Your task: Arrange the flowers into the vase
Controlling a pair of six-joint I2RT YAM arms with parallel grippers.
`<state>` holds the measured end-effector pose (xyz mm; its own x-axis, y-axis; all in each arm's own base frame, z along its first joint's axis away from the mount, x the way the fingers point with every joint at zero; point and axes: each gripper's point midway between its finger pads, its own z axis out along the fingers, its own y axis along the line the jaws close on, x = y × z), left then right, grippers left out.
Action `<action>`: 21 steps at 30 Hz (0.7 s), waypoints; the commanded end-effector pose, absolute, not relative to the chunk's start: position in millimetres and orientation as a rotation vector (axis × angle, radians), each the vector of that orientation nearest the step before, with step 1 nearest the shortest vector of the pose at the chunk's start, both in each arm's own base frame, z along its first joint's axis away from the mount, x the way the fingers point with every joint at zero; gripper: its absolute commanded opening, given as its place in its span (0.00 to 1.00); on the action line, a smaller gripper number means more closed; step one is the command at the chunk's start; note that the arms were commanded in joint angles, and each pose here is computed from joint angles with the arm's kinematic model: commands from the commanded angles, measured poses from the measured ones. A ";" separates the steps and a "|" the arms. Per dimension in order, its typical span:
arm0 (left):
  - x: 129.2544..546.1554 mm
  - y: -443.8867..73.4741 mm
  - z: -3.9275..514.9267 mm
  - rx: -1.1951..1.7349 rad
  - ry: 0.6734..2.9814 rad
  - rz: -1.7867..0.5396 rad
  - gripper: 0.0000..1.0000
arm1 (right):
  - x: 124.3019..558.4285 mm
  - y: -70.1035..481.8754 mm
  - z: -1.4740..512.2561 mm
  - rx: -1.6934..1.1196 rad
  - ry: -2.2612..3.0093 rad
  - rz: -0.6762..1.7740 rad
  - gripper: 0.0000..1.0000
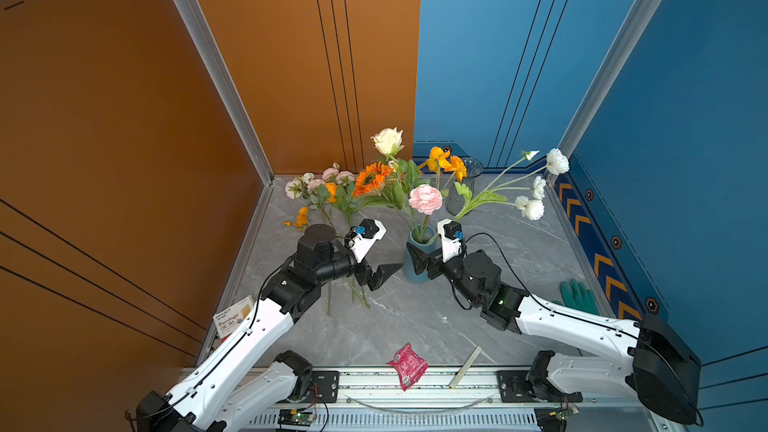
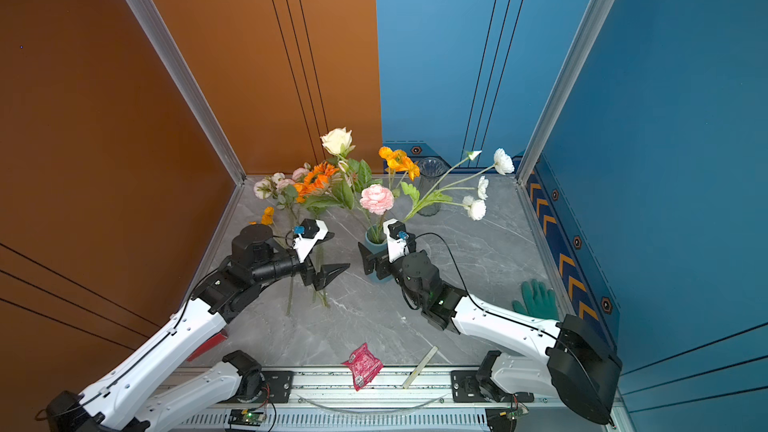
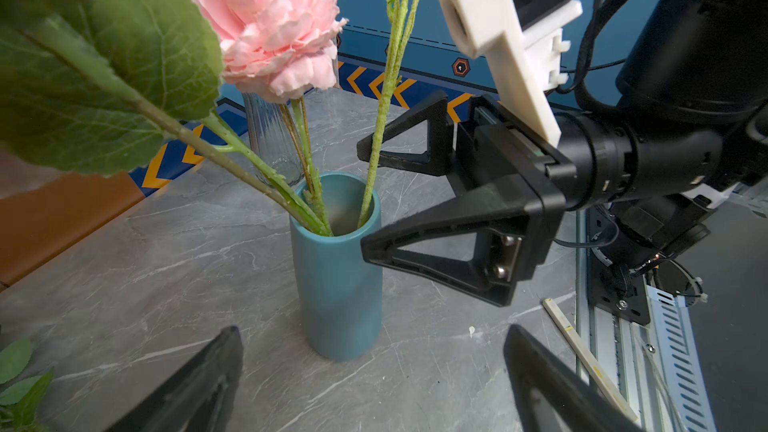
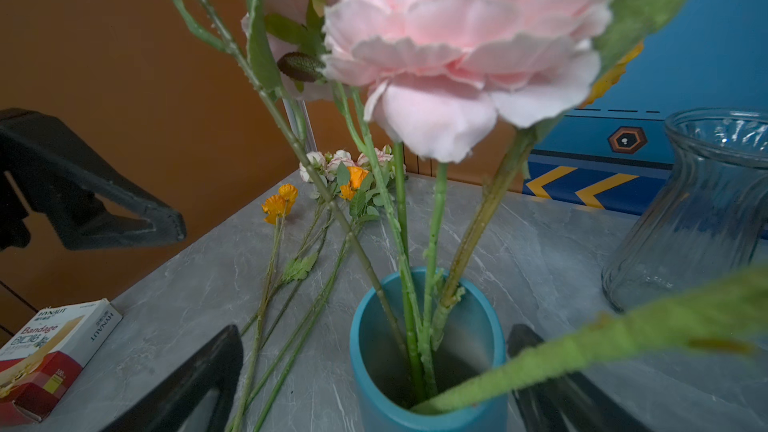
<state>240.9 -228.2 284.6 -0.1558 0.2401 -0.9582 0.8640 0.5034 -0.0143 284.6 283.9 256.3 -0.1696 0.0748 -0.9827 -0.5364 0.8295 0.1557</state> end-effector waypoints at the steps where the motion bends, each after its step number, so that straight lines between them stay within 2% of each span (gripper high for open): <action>1: 239.2 -225.6 287.2 0.935 1.661 -0.740 0.98 | 276.7 267.2 233.0 -0.367 1.735 0.495 1.00; 10: 241.1 -231.3 279.7 0.953 1.700 -0.789 0.98 | 248.3 242.9 184.8 -0.324 1.846 0.508 1.00; 14: 252.5 -227.9 254.1 0.957 1.854 -0.731 0.98 | 244.5 242.3 162.8 -0.297 1.861 0.511 1.00; 21: 252.0 -229.8 249.5 0.976 1.868 -0.740 0.98 | 261.2 276.4 183.4 -0.409 1.707 0.486 1.00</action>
